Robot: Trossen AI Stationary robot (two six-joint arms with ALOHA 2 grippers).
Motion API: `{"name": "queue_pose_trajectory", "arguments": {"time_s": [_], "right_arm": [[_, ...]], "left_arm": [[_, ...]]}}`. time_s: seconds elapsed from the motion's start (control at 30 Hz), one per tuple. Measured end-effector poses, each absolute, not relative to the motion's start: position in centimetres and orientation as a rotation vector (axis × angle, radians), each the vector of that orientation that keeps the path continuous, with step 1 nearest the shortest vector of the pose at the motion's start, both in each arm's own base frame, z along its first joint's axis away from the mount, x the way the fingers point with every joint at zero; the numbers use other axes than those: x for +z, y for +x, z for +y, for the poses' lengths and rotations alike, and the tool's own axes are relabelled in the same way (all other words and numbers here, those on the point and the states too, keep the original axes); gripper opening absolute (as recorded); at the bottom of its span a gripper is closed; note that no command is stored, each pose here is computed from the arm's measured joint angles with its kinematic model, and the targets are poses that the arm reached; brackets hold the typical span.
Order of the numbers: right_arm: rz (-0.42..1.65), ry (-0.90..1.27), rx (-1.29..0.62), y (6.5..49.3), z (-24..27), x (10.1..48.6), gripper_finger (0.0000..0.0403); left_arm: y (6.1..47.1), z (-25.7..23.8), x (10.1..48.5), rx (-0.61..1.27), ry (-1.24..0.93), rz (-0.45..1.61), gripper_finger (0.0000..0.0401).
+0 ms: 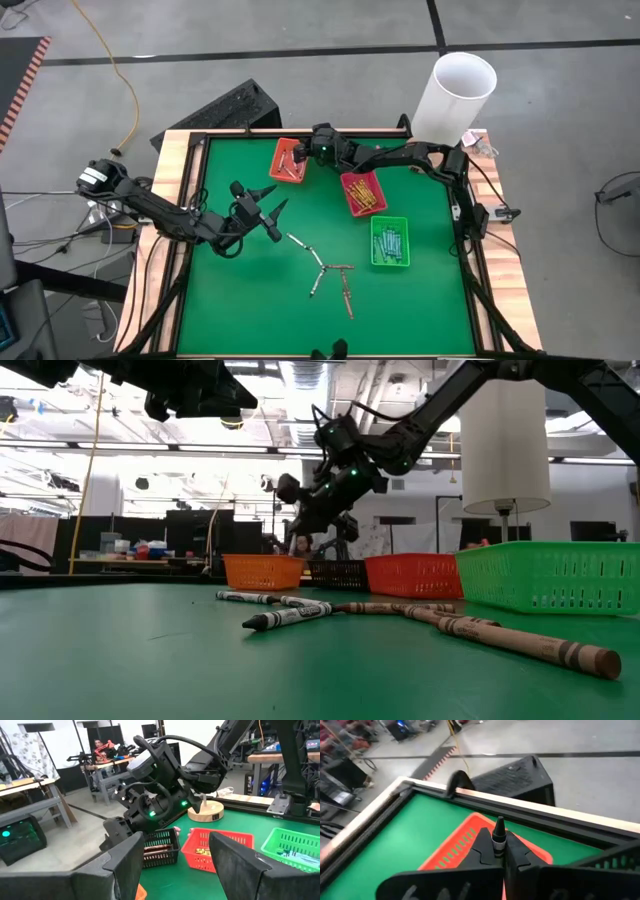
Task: Sort crayons
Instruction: Put the black crayon into the orange bin
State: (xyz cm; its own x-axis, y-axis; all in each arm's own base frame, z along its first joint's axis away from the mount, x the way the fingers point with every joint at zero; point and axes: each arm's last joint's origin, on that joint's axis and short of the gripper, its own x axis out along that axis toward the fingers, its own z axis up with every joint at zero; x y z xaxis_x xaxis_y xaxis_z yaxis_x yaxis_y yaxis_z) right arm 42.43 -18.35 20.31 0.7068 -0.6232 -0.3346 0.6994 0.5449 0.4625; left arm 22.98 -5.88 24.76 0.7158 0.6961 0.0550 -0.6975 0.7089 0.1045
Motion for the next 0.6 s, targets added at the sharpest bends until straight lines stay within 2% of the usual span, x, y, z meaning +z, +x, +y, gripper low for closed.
{"name": "queue_pose_trajectory", "arguments": {"time_s": [0.4,0.6], "right_arm": [[0.164,0.608,-0.765,42.8,-17.8,20.2,0.0004],[0.181,0.609,-0.727,45.1,-17.1,18.5,0.0003]], "left_arm": [[23.0,-5.9,24.8,0.773,0.104,-0.019,0.0215],[23.0,-5.9,24.8,0.774,0.098,-0.022,0.0215]]}}
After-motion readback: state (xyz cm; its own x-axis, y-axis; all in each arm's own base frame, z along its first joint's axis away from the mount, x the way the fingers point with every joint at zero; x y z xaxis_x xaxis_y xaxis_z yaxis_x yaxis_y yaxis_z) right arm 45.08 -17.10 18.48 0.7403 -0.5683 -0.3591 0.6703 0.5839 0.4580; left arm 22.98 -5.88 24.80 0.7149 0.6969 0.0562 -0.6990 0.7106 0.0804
